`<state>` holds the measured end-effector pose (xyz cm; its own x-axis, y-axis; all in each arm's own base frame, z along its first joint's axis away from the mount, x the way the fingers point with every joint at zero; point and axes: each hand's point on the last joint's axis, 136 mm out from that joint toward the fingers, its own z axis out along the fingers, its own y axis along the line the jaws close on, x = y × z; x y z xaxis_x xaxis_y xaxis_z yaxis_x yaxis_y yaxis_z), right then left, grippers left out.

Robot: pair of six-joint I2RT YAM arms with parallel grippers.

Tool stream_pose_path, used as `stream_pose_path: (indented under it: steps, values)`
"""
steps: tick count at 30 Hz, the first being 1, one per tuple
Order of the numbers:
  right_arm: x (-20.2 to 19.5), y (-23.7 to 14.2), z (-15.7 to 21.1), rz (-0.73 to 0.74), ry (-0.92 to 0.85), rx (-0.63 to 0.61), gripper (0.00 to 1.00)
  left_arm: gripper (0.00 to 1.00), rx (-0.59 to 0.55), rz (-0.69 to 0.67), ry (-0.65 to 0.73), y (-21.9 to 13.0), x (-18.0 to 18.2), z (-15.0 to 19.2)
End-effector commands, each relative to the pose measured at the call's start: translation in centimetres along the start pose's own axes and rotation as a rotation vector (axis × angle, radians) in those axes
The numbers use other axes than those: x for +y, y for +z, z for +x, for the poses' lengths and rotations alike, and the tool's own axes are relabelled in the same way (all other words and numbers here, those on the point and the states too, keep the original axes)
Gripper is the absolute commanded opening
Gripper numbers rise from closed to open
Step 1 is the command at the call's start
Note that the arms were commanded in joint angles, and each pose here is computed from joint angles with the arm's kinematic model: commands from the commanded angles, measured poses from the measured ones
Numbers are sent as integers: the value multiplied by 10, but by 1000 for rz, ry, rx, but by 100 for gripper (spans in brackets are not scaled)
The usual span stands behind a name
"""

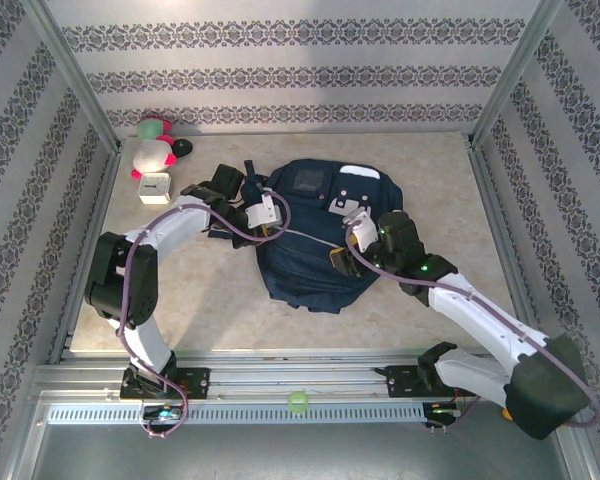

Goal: Pack the student bag

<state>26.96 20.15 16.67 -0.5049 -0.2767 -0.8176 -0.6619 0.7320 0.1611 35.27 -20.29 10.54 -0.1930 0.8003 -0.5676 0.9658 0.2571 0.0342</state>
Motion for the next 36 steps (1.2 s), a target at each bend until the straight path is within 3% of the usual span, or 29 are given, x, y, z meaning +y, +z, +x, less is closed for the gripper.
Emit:
stream_pose_path:
  steps: [1, 4, 8, 12, 24, 30, 36]
  values:
    - [12, -6, -5, 12, 144, -58, 56, 0, 97, -29, 19, -11, -6, 5]
    - [35, -3, 1, -14, 182, -56, 56, 0, 91, -13, -18, -10, -14, -1]
    - [41, 4, 4, -11, 442, -76, 52, 0, 80, -13, -84, -8, -25, 0]
    - [50, 15, 0, -36, 583, -163, 47, 0, 57, -18, -126, -6, -33, 4]
    - [55, 77, -4, -55, 700, -153, 39, 0, 52, -18, -141, 3, -41, 10]
    - [35, 111, 12, -18, 820, -142, 34, 0, 66, 1, -134, 7, -49, 14]
    - [12, 122, 30, 59, 885, -153, 33, 0, 103, 46, -111, 13, -68, 19]
